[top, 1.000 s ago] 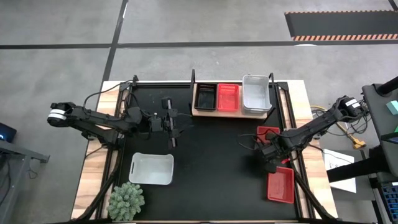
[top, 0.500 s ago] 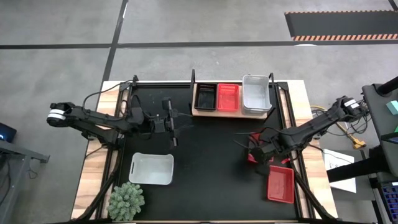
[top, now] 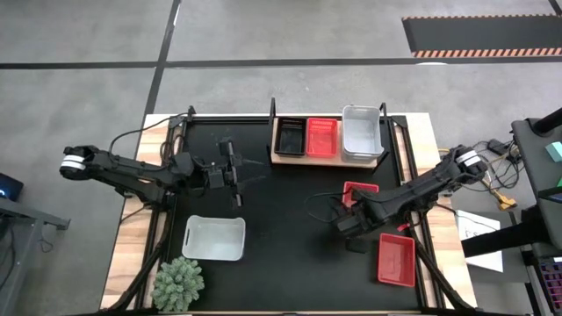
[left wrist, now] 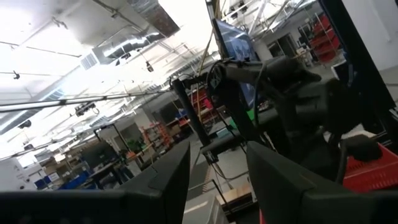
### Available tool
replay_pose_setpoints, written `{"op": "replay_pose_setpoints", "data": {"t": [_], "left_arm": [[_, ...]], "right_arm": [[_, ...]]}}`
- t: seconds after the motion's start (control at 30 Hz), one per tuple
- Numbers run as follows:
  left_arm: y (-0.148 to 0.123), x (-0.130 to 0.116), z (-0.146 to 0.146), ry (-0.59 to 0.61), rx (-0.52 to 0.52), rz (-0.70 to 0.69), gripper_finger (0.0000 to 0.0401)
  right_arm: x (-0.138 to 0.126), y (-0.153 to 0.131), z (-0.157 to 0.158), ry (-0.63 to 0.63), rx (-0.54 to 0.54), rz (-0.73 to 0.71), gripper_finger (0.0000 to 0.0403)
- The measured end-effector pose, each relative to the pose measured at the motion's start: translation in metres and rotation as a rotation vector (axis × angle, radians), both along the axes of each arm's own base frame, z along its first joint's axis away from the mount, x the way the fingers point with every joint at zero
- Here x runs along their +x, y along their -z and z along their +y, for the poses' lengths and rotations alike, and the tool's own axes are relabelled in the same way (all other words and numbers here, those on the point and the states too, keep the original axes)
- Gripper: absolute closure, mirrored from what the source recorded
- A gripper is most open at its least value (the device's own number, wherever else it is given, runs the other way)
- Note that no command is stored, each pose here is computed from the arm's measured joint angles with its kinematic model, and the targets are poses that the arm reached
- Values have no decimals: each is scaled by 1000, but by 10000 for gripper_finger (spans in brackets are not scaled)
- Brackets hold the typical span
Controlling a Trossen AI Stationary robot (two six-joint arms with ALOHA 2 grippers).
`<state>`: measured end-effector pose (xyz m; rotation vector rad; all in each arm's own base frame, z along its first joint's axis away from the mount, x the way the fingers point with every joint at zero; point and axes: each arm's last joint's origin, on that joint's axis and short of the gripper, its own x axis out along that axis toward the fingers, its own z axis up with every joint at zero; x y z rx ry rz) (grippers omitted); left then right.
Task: Stack baskets on shelf by color
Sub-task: Stack the top red bin into the top of the red bins on the shelf
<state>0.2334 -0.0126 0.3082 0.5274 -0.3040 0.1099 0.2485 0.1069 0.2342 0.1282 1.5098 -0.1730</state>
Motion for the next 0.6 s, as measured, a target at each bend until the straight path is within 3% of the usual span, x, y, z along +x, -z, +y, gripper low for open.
{"op": "replay_pose_setpoints", "data": {"t": [0.3,0.6], "left_arm": [[2,-11,1,0,-1,-13,258],[2,-12,1,0,-1,-20,258]], "right_arm": [[28,-51,-2,10,-20,-165,394],[57,-96,-60,-16,-185,-321,394]]}}
